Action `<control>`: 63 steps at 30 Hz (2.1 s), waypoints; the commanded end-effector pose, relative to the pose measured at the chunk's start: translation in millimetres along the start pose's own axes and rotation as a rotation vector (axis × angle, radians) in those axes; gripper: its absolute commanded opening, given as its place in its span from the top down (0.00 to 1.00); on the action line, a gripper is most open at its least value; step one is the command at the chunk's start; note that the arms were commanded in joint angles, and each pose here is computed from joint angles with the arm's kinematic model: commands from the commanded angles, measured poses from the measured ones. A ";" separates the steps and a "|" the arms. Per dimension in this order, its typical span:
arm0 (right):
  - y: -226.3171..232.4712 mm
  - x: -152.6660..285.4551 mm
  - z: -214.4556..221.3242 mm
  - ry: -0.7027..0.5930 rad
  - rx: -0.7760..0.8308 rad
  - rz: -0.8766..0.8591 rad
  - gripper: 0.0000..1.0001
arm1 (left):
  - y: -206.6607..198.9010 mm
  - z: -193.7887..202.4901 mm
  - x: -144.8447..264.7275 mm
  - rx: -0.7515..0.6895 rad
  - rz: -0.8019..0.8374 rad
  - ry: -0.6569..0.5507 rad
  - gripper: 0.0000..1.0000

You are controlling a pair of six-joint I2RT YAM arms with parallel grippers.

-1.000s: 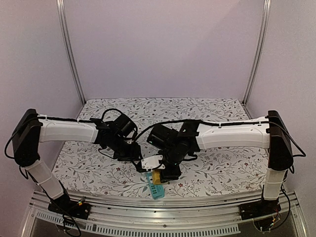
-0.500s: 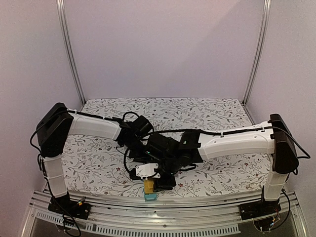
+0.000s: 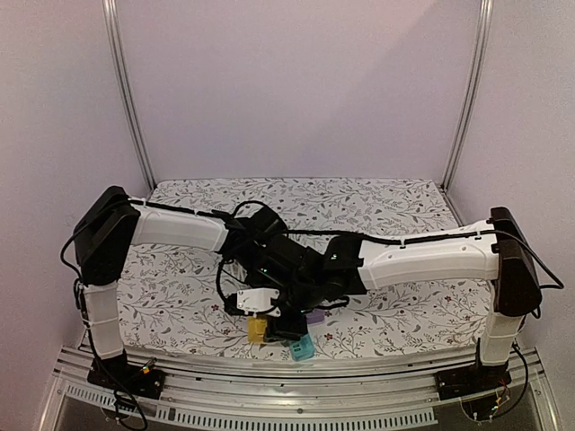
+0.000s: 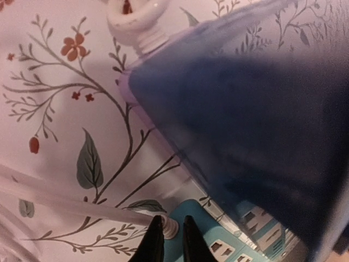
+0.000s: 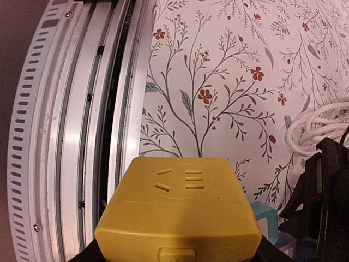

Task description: Insert the plug

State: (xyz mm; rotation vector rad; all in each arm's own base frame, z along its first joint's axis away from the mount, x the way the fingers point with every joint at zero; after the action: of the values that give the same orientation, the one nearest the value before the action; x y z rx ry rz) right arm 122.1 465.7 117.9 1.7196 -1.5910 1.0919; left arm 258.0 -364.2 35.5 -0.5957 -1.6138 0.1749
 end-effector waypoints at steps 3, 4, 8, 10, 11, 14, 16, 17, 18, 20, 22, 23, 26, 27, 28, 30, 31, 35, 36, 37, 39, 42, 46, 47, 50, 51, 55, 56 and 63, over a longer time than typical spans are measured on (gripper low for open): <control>-9.4 51.3 -21.1 -0.069 -0.061 0.065 1.00 | 0.8 8.6 11.8 -0.041 -0.032 -0.018 0.91; -9.4 58.3 -22.4 -0.081 -0.086 0.072 1.00 | 1.3 8.2 15.8 -0.042 -0.038 -0.029 0.88; -8.4 98.4 -22.4 -0.143 -0.181 0.112 1.00 | -5.5 2.8 39.4 -0.049 -0.033 -0.088 0.59; -3.9 109.0 -13.2 -0.150 -0.224 0.120 1.00 | -12.1 -3.4 51.2 -0.044 -0.025 -0.120 0.42; -2.1 112.5 -8.0 -0.148 -0.253 0.125 1.00 | -13.6 -6.6 56.3 -0.040 -0.033 -0.132 0.34; 0.8 126.9 4.7 -0.154 -0.305 0.153 1.00 | -13.8 -12.2 69.0 -0.021 -0.074 -0.157 0.01; -7.8 133.3 16.6 -0.155 -0.347 0.228 1.00 | -3.0 -10.3 79.1 0.013 -0.153 -0.173 0.00; -14.2 138.5 19.7 -0.179 -0.393 0.258 1.00 | 1.2 -8.6 86.9 0.029 -0.191 -0.195 0.00; -20.6 139.8 24.8 -0.198 -0.434 0.281 1.00 | 7.1 -6.9 95.7 0.040 -0.240 -0.232 0.01; -32.6 154.0 27.5 -0.277 -0.477 0.328 1.00 | 8.5 -1.4 114.0 0.053 -0.288 -0.310 0.01; -44.5 162.6 32.5 -0.320 -0.517 0.358 1.00 | 6.6 6.2 123.8 0.089 -0.281 -0.356 0.00; -50.2 163.2 37.3 -0.322 -0.538 0.362 1.00 | 7.1 10.7 125.3 0.117 -0.269 -0.360 0.01; -71.2 167.0 49.6 -0.326 -0.581 0.368 1.00 | 0.5 24.6 136.3 0.183 -0.262 -0.418 0.00; -80.4 171.5 52.8 -0.330 -0.601 0.374 1.00 | -6.0 29.6 140.8 0.211 -0.262 -0.447 0.01; -89.5 177.1 55.3 -0.345 -0.626 0.369 1.00 | -14.0 34.4 144.4 0.215 -0.263 -0.474 0.01; -107.2 187.4 64.4 -0.364 -0.680 0.388 1.00 | -28.2 46.5 144.9 0.237 -0.277 -0.508 0.02; -113.7 191.2 68.7 -0.366 -0.694 0.404 1.00 | -34.4 52.9 141.3 0.247 -0.282 -0.501 0.03; -127.2 196.5 83.9 -0.349 -0.733 0.451 1.00 | -53.3 82.6 117.0 0.298 -0.360 -0.442 0.06; -129.1 196.6 88.7 -0.340 -0.743 0.462 1.00 | -62.2 87.5 113.0 0.300 -0.366 -0.442 0.06; -130.9 197.0 93.3 -0.335 -0.759 0.469 1.00 | -70.7 92.5 106.6 0.305 -0.367 -0.435 0.06; -131.8 199.4 102.6 -0.334 -0.800 0.477 1.00 | -88.2 101.3 90.7 0.319 -0.352 -0.407 0.06; -128.4 202.7 112.2 -0.339 -0.842 0.483 1.00 | -104.1 115.5 65.1 0.328 -0.370 -0.350 0.07; -123.9 210.0 124.6 -0.331 -0.865 0.517 1.00 | -100.8 134.3 35.0 0.362 -0.411 -0.284 0.08; -123.3 210.8 128.3 -0.326 -0.873 0.524 1.00 | -102.4 137.3 27.8 0.362 -0.399 -0.273 0.08; -119.5 216.0 133.7 -0.334 -0.876 0.534 1.00 | -102.0 142.0 10.0 0.361 -0.390 -0.250 0.11; -117.9 217.7 134.7 -0.337 -0.875 0.535 1.00 | -100.6 143.1 5.0 0.358 -0.397 -0.244 0.13; -111.1 223.8 136.4 -0.346 -0.863 0.535 1.00 | -94.3 145.7 -19.4 0.348 -0.427 -0.220 0.18; -109.4 225.7 135.9 -0.352 -0.860 0.533 1.00 | -92.6 145.8 -22.7 0.349 -0.434 -0.219 0.18; -100.2 232.6 136.0 -0.364 -0.842 0.523 1.00 | -77.4 142.4 -37.8 0.352 -0.455 -0.222 0.33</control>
State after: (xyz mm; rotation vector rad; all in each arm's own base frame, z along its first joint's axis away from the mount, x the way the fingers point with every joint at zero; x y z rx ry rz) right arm 244.1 248.5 251.2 0.9586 -2.3364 0.1942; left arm 96.5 -416.9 23.5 0.0645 -1.8344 0.1814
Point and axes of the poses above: each gripper's point midway between its finger pads, its own x axis back along the fingers, its own y axis along the line the jaws close on, z = x × y, the point moved 1 cm from there along x, back along the fingers, and after that the axes turned 5 degrees about x, right-handed, at the moved point
